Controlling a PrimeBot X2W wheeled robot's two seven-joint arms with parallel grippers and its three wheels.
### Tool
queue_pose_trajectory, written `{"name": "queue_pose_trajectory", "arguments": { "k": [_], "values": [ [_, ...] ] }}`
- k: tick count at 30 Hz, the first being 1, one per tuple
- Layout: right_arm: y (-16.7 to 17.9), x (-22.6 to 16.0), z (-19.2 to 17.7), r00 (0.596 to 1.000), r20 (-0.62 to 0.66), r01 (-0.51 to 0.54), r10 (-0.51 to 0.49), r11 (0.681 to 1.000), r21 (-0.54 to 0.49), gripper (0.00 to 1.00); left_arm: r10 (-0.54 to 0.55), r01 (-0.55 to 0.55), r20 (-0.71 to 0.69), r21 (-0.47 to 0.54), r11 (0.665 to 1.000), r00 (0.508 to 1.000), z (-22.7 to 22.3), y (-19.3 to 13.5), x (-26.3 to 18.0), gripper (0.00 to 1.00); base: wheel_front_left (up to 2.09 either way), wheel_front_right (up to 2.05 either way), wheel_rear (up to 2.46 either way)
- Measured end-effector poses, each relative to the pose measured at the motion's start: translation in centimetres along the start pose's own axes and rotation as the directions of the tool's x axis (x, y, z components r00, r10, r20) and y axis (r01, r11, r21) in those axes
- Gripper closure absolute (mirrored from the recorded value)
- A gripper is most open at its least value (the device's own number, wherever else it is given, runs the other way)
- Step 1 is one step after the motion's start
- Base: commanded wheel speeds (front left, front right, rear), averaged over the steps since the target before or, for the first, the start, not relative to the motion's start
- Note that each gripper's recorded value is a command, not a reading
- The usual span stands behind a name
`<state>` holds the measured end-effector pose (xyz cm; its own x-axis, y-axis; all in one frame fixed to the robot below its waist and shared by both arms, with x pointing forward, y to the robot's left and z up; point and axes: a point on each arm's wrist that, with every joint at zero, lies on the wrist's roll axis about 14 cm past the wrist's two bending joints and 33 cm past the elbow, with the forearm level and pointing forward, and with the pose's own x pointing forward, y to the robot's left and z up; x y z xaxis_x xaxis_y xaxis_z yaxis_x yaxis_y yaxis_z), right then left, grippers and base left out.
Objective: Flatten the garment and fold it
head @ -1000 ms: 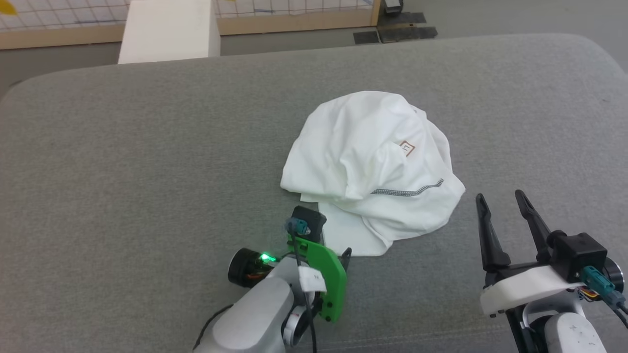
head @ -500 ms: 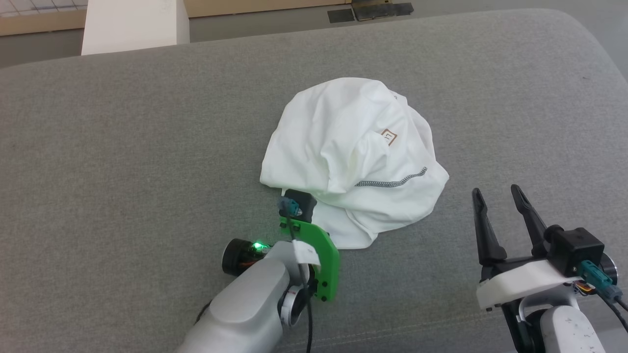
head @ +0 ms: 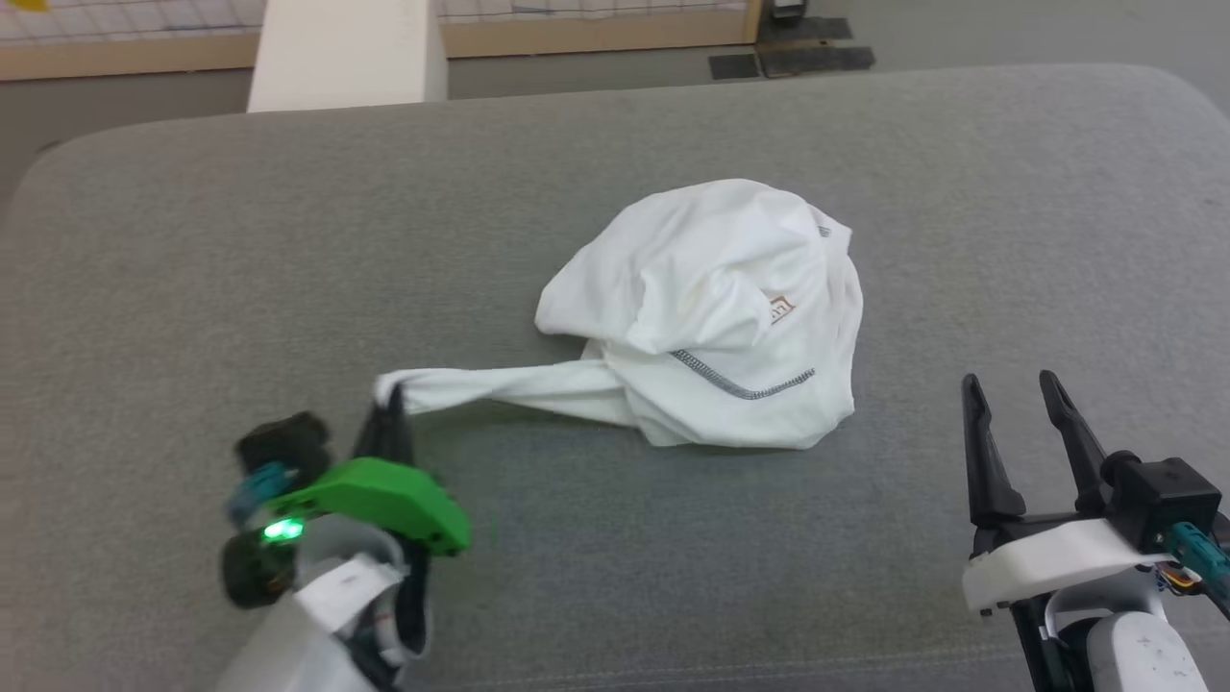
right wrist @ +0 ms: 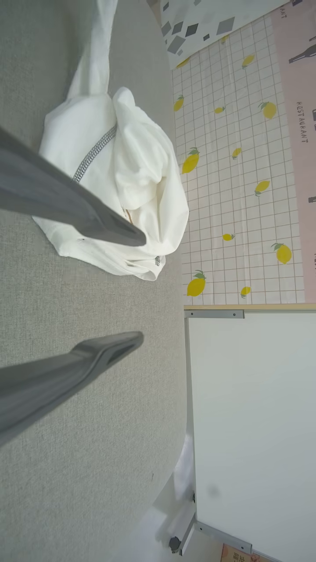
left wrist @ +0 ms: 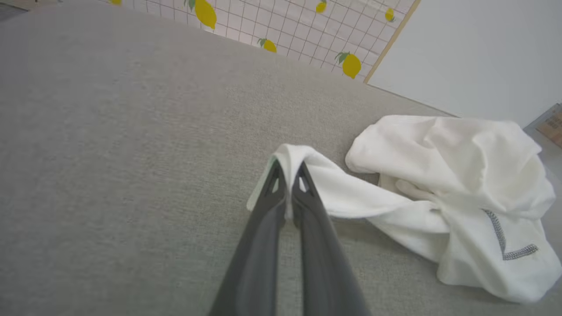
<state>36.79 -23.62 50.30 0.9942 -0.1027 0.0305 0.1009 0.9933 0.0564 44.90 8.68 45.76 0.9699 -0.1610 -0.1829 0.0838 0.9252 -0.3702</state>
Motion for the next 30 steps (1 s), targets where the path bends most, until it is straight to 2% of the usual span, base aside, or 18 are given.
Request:
{"name": "queue_pose_trajectory", "arguments": {
  "k": [5,8,11,12,13,19,22,25,30],
  "values": [
    [1.8,0.8,0.1,0.999,0.000,-0.055,0.055,0.999,0.000,0.00,0.196,-0.196,0.112,-0.008,0.981,0.974,3.8,6.5,-3.6,1.00,0.00,0.00,0.00],
    [2.9,1.3,0.3,0.996,0.003,-0.085,0.085,0.996,0.002,0.00,0.309,-0.314,0.125,0.021,0.949,0.943,4.2,10.3,-6.0,1.00,0.00,0.00,0.00],
    [3.9,1.6,0.4,0.994,0.004,-0.113,0.113,0.994,0.005,0.00,0.372,-0.376,0.088,0.035,0.926,0.924,3.4,12.2,-7.8,1.00,0.00,0.00,0.00],
    [4.2,1.7,0.5,0.993,0.005,-0.121,0.121,0.993,0.006,0.00,0.366,-0.369,0.069,0.031,0.929,0.928,3.0,12.0,-8.0,0.27,0.00,0.00,0.00],
    [4.4,1.7,0.5,0.992,0.006,-0.127,0.127,0.992,0.007,0.00,0.344,-0.346,0.058,0.029,0.938,0.937,2.7,11.5,-8.0,0.00,0.00,0.00,0.00],
    [4.8,2.0,0.3,0.990,-0.001,-0.138,0.138,0.990,0.008,0.00,0.218,-0.219,0.049,0.025,0.975,0.975,1.6,7.3,-7.2,0.00,0.00,0.00,0.00],
    [4.6,2.0,0.1,0.991,-0.008,-0.134,0.134,0.991,0.008,0.00,0.080,-0.084,0.104,0.037,0.996,0.991,2.6,2.9,-5.8,0.00,0.00,0.00,0.00],
    [4.3,1.9,0.1,0.992,-0.010,-0.125,0.125,0.992,0.007,0.00,-0.058,0.054,0.083,0.049,0.997,0.995,1.8,-1.7,-5.0,0.00,0.00,0.00,0.00],
    [3.6,1.5,0.0,0.994,-0.015,-0.104,0.104,0.995,0.010,0.00,-0.196,0.198,-0.050,0.060,0.978,0.979,-1.2,-6.9,-3.8,0.00,0.00,0.00,0.00]
  ]
}}
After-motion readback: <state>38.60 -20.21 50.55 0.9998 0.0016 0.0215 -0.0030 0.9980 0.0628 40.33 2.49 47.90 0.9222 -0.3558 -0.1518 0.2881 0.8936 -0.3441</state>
